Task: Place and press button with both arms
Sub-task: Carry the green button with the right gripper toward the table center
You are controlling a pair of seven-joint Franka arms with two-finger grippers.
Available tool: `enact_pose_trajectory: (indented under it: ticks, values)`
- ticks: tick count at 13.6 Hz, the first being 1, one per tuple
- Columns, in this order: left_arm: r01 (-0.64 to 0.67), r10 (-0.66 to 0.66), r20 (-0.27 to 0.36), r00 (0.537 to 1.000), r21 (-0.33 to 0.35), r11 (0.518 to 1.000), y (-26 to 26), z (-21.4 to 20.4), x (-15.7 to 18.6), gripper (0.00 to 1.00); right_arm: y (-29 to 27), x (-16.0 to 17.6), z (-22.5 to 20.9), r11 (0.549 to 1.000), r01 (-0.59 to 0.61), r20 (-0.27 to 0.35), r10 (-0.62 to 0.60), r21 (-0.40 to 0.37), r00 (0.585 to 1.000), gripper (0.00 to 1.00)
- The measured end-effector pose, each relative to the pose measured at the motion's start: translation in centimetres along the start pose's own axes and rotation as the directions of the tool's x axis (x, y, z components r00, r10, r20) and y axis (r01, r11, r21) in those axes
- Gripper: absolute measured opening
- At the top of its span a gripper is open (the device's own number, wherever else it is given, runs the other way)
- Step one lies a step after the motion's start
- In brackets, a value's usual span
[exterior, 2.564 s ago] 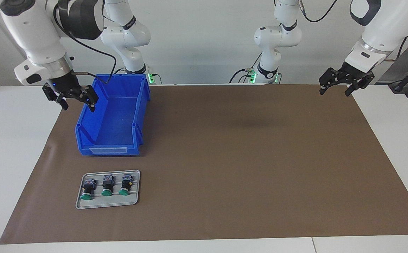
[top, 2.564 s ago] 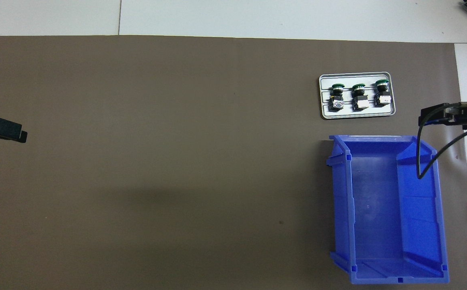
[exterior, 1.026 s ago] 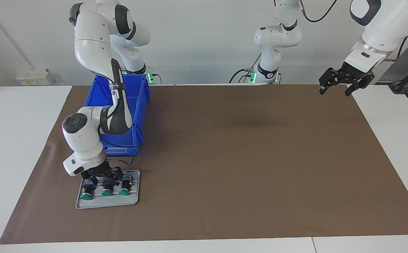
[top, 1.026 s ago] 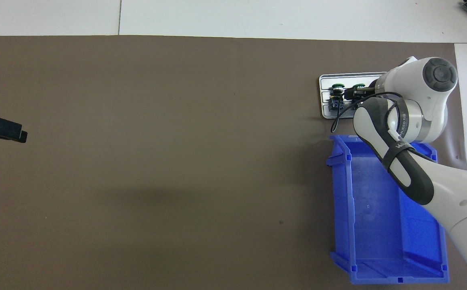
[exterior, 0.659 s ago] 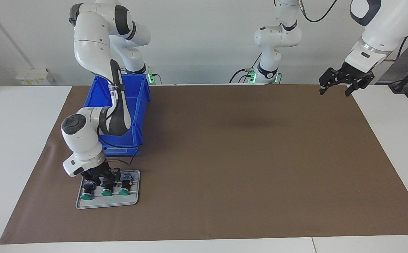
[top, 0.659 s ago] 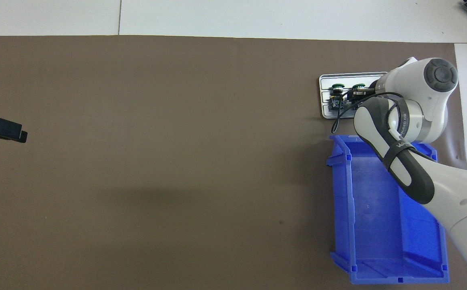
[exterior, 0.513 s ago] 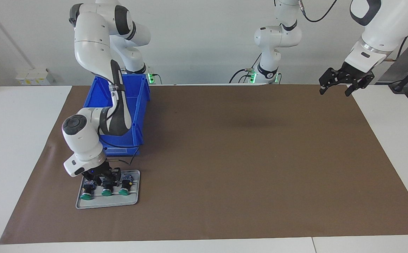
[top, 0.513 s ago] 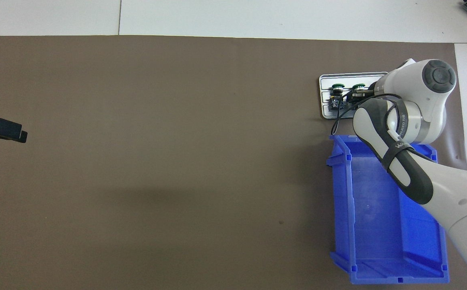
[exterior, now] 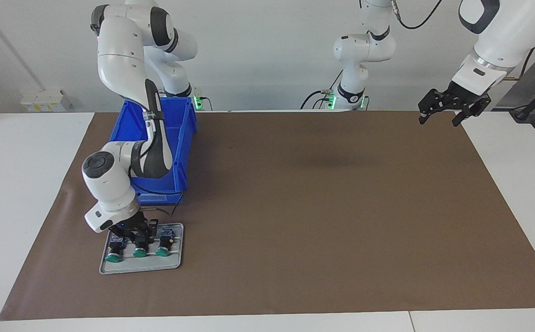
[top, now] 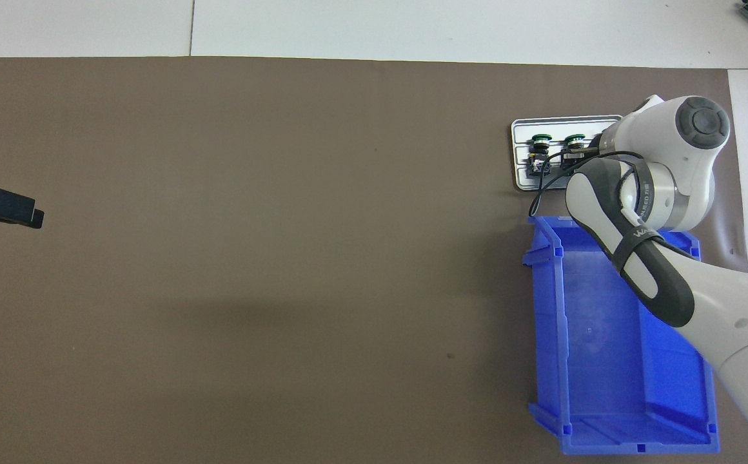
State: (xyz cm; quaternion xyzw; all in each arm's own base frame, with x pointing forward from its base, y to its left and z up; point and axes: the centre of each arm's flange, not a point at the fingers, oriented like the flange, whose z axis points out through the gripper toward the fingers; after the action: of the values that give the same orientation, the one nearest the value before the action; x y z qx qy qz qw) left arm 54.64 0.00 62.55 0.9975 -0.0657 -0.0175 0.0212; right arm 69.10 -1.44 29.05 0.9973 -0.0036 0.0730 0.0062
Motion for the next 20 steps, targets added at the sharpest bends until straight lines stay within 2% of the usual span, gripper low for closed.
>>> enact_pose_trajectory:
  ticks: [3,5,7,9,12,13,17,20]
  values:
    - [0.0,0.0,0.0,1.0,0.0,1.0,0.0,0.0,0.0,1.0,0.1,0.9,-1.8,0.996,-0.061,0.026,0.059,0.063,0.998,0.41]
    - [0.0,0.0,0.0,1.0,0.0,1.0,0.0,0.0,0.0,1.0,-0.1,2.6,-5.8,0.986,-0.143,0.017,0.142,0.083,0.99,0.41]
    - [0.0,0.0,0.0,1.0,0.0,1.0,0.0,0.0,0.0,1.0,-0.8,4.0,-10.1,0.948,-0.301,0.004,0.302,0.098,0.953,0.41]
    - [0.0,0.0,0.0,1.0,0.0,1.0,0.0,0.0,0.0,1.0,-1.8,4.8,-12.6,0.88,-0.461,-0.005,0.464,0.116,0.886,0.41]
    - [0.0,0.0,0.0,1.0,0.0,1.0,0.0,0.0,0.0,1.0,-3.7,5.2,-13.6,0.751,-0.647,0.013,0.651,0.132,0.759,0.41]
    - [0.0,0.0,0.0,1.0,0.0,1.0,0.0,0.0,0.0,1.0,-5.1,5.2,-14.1,0.692,-0.708,0.025,0.712,0.141,0.701,0.41]
    - [0.0,0.0,0.0,1.0,0.0,1.0,0.0,0.0,0.0,1.0,-17.3,3.8,-15.7,0.409,-0.901,0.092,0.901,0.145,0.424,0.41]
    - [0.0,0.0,0.0,1.0,0.0,1.0,0.0,0.0,0.0,1.0,-26.8,0.9,-16.1,0.218,-0.969,0.069,0.972,0.115,0.227,0.41]
